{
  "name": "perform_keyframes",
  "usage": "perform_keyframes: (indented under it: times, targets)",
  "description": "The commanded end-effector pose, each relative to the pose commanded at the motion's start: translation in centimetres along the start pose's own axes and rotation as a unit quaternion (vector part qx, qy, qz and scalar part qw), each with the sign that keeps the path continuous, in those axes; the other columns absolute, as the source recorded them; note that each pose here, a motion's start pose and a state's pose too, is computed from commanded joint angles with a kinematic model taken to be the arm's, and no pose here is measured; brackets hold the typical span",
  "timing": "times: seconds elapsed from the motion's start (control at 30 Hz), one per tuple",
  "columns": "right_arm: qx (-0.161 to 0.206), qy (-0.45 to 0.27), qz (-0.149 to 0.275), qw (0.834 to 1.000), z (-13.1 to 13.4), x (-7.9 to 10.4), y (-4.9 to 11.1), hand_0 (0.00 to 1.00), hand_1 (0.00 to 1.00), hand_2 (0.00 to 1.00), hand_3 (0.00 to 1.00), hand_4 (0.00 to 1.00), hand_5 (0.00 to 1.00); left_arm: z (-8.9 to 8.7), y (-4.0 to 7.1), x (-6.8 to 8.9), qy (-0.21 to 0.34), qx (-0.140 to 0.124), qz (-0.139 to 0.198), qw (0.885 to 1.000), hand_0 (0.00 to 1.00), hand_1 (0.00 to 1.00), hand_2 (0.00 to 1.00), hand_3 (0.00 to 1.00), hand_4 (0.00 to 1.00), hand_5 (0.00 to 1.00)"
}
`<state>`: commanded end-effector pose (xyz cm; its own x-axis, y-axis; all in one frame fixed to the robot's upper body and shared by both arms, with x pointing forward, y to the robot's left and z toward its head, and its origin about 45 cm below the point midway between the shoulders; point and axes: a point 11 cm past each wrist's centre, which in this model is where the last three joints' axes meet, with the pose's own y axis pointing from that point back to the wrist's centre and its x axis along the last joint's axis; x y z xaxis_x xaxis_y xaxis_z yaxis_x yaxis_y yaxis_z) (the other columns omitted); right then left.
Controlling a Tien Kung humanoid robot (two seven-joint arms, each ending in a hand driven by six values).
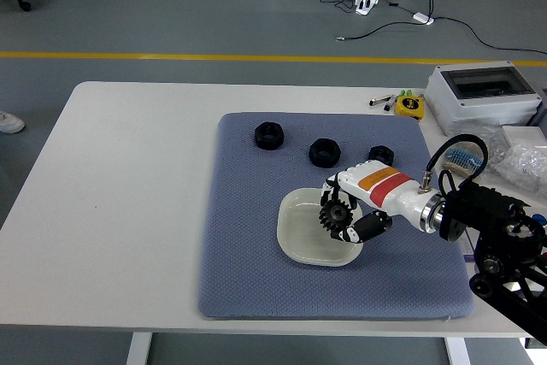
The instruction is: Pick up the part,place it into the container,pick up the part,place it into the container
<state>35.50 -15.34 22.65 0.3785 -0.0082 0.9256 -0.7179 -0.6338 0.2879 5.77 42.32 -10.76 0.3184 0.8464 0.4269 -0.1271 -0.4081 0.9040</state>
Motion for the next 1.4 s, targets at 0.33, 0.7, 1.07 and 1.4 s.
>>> perform_keyframes:
  times: [0.33,0.7,1.07,1.4]
  targets:
    - [-0.012,0.041,-0.078,0.996,0.0,-2.0,-2.2,0.223,0.423,0.516,0.537,0.866,0.335,0.2,0.0,0.1,0.002,-0.001,0.000,1.000,0.703,0.648,0.672,0.580,0.671,0.628]
    - [-0.013,0.044,-0.089,0.995,-0.1,-2.1,-2.3,0.287,0.512,0.735,0.718,0.998,0.423,0.1,0.0,0.0,0.003,0.000,0.000,1.000,0.703,0.647,0.671,0.580,0.671,0.628]
    - [-0.013,0.024,-0.038,0.999,0.1,0.4,-2.1,0.284,0.506,0.733,0.722,0.998,0.423,0.1,0.0,0.1,0.003,-0.001,0.000,1.000,0.704,0.647,0.671,0.581,0.672,0.627]
    - [-0.077,0.030,0.025,0.996,4.6,3.6,-1.4,0.276,0.482,0.707,0.652,0.969,0.417,0.3,0.0,0.3,0.005,-0.003,0.002,1.000,0.704,0.646,0.672,0.581,0.673,0.630]
